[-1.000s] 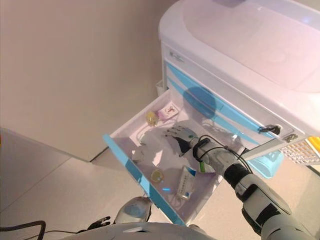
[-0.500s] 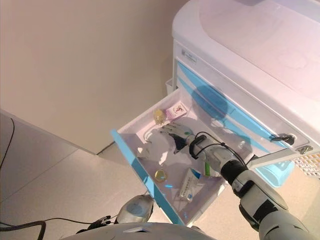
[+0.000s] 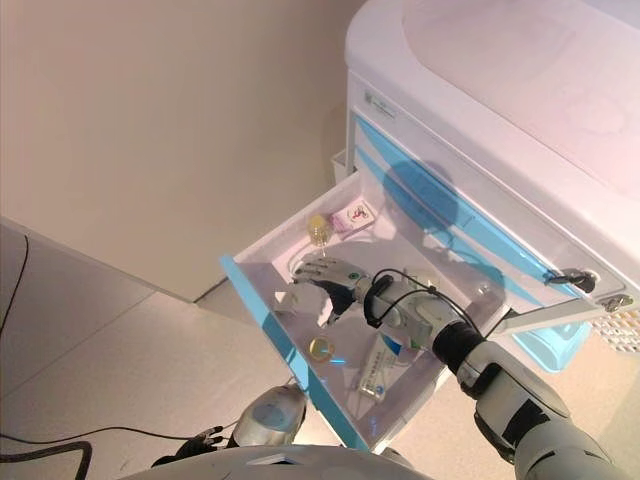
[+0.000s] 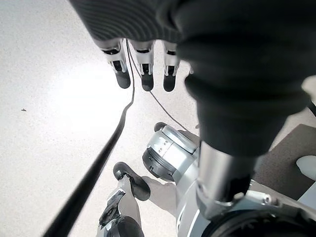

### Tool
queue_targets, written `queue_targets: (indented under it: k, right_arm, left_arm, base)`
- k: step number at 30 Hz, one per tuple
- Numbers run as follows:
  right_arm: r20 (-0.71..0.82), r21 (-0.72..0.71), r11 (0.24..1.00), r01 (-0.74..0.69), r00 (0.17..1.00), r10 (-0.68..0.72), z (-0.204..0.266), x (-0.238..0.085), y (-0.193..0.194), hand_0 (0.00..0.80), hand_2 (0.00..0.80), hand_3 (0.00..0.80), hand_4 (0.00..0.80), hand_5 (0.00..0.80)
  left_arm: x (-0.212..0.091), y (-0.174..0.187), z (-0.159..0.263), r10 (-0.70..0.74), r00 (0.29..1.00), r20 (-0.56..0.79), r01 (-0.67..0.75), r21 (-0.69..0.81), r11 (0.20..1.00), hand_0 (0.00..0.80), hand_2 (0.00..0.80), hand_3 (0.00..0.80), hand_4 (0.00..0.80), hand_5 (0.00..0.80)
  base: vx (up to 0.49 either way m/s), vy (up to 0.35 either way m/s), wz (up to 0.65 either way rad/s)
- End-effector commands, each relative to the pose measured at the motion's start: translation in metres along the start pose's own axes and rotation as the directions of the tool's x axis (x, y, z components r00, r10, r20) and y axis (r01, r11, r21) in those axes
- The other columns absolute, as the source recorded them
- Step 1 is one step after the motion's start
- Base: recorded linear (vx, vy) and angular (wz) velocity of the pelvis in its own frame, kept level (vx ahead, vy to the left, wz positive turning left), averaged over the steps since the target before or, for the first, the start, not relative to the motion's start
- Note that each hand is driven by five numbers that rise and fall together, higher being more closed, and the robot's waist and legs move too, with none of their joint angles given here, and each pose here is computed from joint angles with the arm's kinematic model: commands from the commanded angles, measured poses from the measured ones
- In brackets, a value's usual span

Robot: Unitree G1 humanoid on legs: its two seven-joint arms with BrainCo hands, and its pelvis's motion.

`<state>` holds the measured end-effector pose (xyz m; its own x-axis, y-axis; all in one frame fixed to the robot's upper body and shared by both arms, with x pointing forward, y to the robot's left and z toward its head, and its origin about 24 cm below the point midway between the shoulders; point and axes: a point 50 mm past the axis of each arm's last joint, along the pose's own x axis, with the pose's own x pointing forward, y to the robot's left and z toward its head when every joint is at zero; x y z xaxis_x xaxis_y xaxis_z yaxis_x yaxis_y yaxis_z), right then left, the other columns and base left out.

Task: Open the drawer and pick up the medicine

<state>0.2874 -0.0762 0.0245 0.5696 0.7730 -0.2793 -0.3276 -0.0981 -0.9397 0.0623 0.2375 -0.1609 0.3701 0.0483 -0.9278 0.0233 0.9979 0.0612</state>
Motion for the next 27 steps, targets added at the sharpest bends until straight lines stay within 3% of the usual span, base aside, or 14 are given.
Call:
queue_targets:
  k: [1, 13, 27]
  right_arm:
    - [0.132, -0.004, 0.999, 0.033, 0.991, -0.032, 0.024, 0.008, -0.014, 0.000, 0.000, 0.000, 0.000, 0.000]
    - [0.117, -0.008, 0.988, -0.157, 0.981, 0.157, 0.019, 0.000, 0.005, 0.000, 0.000, 0.000, 0.000, 0.000]
    - [0.125, -0.040, 0.969, -0.243, 0.961, 0.246, 0.018, -0.005, 0.029, 0.000, 0.000, 0.000, 0.000, 0.000]
  left_arm:
    - [-0.002, 0.006, -0.005, 0.003, 1.000, -0.016, -0.002, 0.075, 0.997, 0.000, 0.000, 0.000, 0.000, 0.000]
    - [-0.003, 0.013, -0.004, 0.019, 1.000, -0.018, -0.017, 0.095, 0.995, 0.000, 0.000, 0.000, 0.000, 0.000]
    - [-0.002, 0.014, 0.002, 0.014, 1.000, 0.004, -0.014, 0.120, 0.993, 0.000, 0.000, 0.000, 0.000, 0.000]
  base:
    - [0.000, 0.000, 0.00]
    - [0.000, 0.000, 0.00]
    - [0.000, 0.000, 0.00]
